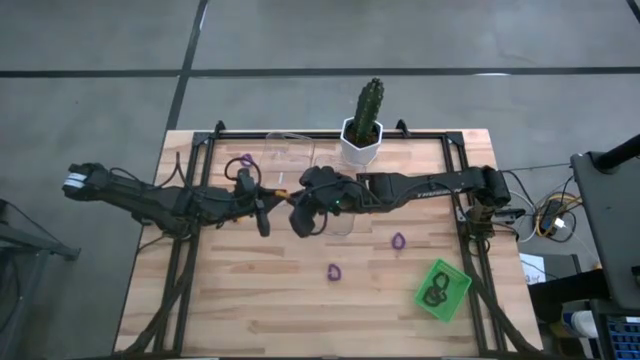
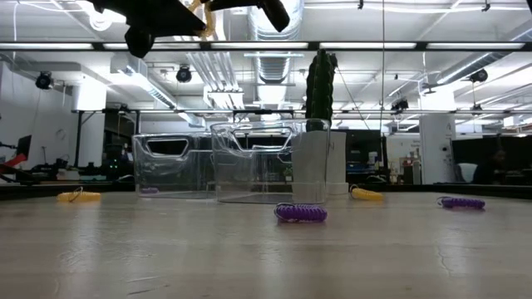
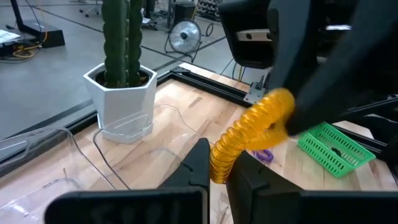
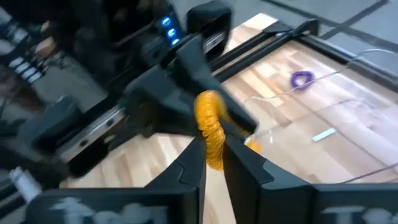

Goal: Sort spring keychains
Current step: Put the right yellow spring keychain into the left transparent bin

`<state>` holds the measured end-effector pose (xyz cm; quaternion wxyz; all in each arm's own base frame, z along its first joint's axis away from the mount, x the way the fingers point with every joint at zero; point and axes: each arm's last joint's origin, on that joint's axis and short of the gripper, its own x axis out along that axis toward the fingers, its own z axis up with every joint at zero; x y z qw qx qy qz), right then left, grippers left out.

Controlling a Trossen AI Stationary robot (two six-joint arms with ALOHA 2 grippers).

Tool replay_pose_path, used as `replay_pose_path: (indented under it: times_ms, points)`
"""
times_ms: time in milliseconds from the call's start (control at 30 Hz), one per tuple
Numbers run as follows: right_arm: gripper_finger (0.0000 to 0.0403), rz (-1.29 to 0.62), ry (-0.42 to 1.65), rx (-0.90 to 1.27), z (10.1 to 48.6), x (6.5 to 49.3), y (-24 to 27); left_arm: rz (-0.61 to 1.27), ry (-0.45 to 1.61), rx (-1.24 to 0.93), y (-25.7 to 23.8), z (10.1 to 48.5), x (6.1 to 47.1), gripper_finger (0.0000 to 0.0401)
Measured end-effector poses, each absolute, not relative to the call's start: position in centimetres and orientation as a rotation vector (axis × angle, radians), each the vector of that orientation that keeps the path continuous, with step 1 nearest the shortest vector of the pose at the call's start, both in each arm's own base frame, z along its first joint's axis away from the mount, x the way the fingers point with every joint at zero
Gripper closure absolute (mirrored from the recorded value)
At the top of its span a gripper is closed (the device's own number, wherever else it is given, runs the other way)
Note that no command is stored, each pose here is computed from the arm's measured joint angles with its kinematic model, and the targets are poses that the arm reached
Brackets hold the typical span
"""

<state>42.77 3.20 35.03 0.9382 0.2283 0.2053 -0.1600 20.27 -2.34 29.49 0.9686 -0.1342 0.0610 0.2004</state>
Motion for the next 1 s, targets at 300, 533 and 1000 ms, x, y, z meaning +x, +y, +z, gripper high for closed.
replay_pose_path:
  times_ms: [300, 533, 1000]
  points:
    - [0.0264, -0.362, 0.600, 0.418, 33.6, 41.7, 3.1, 0.457, 0.124, -0.263, -2.1, 29.7, 19.5, 0.0379]
    - [0.0231, -0.369, 0.687, 0.392, 33.4, 40.8, 3.7, 0.664, 0.122, -0.170, -0.7, 30.2, 19.1, 0.0379]
    - [0.0230, -0.318, 0.609, 0.364, 36.3, 38.5, 6.4, 0.848, 0.394, -0.320, 8.1, 26.6, 20.5, 0.0379]
